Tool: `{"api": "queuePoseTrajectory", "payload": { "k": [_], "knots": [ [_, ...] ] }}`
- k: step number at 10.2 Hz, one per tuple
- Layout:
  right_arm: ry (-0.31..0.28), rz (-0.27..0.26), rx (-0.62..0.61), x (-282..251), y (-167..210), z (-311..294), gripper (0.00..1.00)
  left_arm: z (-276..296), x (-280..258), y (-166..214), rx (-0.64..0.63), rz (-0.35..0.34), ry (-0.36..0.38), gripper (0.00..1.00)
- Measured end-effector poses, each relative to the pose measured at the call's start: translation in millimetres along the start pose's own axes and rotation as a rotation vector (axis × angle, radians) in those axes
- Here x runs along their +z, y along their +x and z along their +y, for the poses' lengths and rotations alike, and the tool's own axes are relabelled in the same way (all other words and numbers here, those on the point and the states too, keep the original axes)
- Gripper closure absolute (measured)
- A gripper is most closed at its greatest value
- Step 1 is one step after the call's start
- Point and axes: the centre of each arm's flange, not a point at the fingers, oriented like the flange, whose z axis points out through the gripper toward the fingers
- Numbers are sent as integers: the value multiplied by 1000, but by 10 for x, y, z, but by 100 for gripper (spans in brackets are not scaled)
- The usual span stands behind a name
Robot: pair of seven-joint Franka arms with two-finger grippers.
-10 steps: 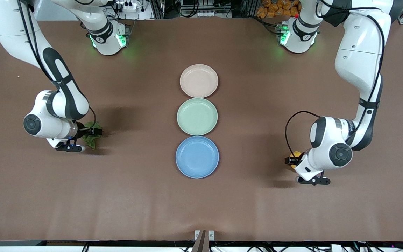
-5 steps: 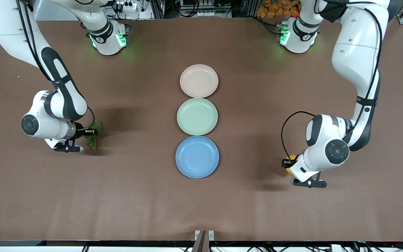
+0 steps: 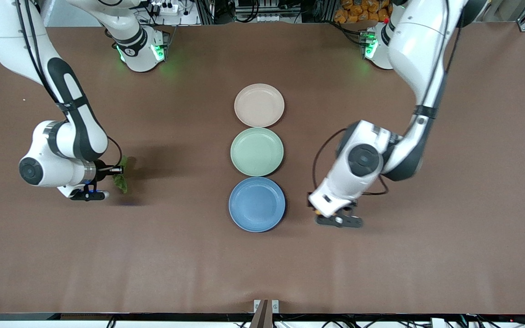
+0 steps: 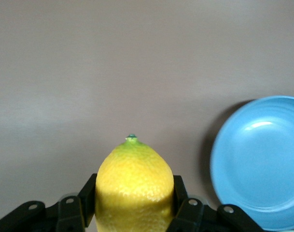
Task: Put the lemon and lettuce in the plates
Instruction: 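Carry the lemon over the blue plate with the left gripper, then release the lemon onto the blue plate while the right gripper carries lettuce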
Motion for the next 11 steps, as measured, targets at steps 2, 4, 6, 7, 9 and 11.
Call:
{"api": "queuePoseTrajectory", "payload": {
  "k": [2, 4, 6, 7, 9, 11],
  "knots": [
    [34, -44, -1, -221, -78, -190, 97, 372, 17, -74, 33, 73, -45, 36],
    [31, -70, 54, -439, -160, -656, 97, 807, 249, -259, 16, 119, -93, 36],
    [7, -88, 127, -482, -297, -1381, 97, 1184, 526, -519, 29, 113, -113, 36],
    [16, -104, 145, -511, -395, -1693, 97, 1275, 631, -607, 42, 102, -111, 36],
    [42, -139, 201, -526, -580, -2171, 97, 1279, 811, -671, 46, 83, -100, 36],
    [-1, -156, 246, -380, -800, -2762, 97, 1230, 969, -693, 43, 72, -89, 36]
  ]
}}
